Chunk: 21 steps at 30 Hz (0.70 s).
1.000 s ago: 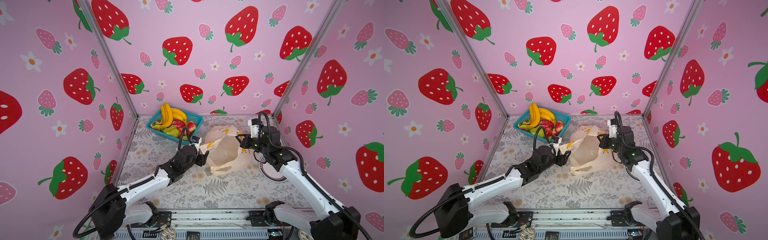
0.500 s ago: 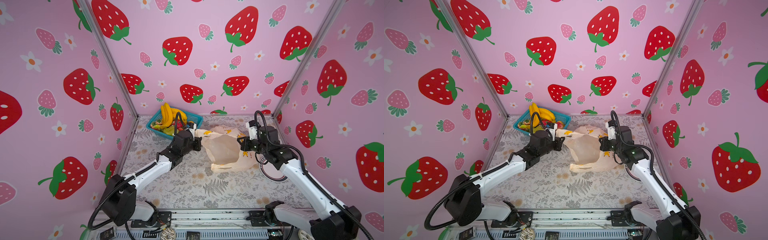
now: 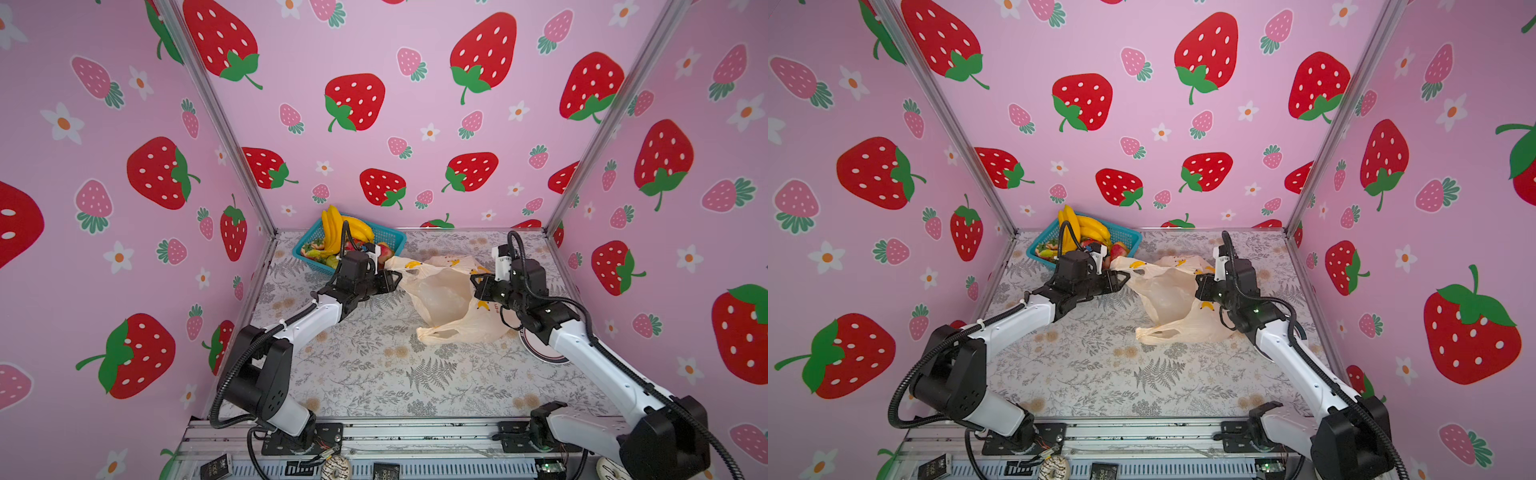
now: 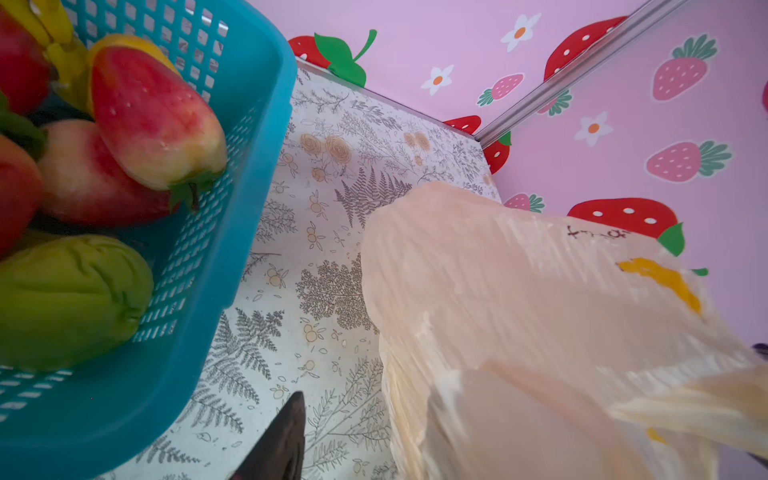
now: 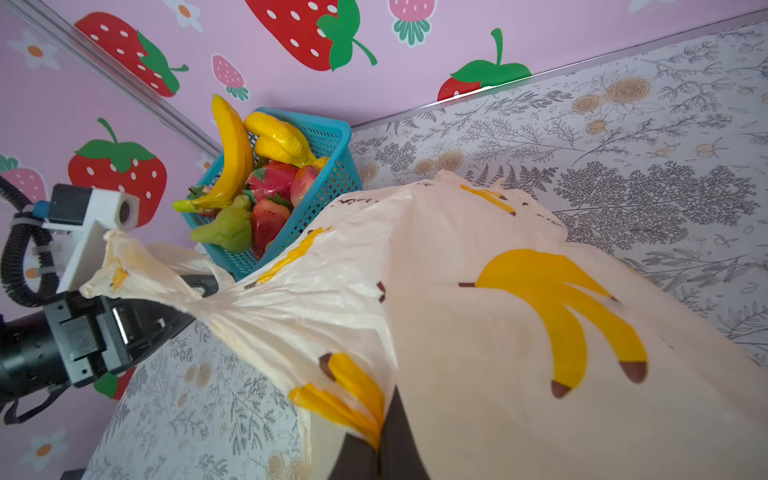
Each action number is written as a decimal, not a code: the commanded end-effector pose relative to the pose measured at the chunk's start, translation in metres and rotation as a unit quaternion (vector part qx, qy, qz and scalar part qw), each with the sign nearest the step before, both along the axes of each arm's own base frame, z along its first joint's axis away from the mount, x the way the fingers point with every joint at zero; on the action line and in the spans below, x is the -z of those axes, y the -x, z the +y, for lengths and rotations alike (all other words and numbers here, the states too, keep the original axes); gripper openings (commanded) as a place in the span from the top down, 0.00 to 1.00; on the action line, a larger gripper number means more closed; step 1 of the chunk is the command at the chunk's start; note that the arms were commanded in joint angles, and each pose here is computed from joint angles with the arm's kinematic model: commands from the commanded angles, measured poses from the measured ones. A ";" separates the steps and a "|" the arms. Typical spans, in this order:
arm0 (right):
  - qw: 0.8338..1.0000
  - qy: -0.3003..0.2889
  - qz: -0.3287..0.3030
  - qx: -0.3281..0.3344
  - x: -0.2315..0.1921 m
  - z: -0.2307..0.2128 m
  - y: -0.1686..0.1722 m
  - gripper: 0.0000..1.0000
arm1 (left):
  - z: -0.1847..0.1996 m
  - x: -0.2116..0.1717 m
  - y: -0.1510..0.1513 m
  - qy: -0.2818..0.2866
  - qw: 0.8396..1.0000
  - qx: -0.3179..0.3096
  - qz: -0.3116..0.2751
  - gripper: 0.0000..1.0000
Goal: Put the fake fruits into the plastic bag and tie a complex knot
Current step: 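Hold the bag open with both grippers beside the fruit basket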
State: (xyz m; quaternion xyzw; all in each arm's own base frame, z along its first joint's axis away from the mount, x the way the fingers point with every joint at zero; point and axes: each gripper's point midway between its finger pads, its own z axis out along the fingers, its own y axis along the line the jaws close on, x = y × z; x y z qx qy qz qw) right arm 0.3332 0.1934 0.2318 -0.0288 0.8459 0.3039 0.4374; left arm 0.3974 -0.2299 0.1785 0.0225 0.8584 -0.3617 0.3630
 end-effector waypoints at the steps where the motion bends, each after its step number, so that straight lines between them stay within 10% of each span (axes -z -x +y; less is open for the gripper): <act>1: 0.995 -0.073 -0.043 0.049 -0.029 -0.002 -0.023 0.98 | 0.008 -0.011 0.022 0.032 0.999 0.036 0.004 0.41; 11: 0.994 -0.098 -0.037 0.020 -0.019 0.020 -0.037 0.99 | 0.093 -0.034 0.051 -0.024 0.996 -0.082 -0.031 0.24; 21: 0.999 -0.017 -0.046 -0.015 -0.028 0.020 -0.033 0.99 | 0.084 -0.057 0.045 -0.014 0.997 -0.057 -0.048 0.18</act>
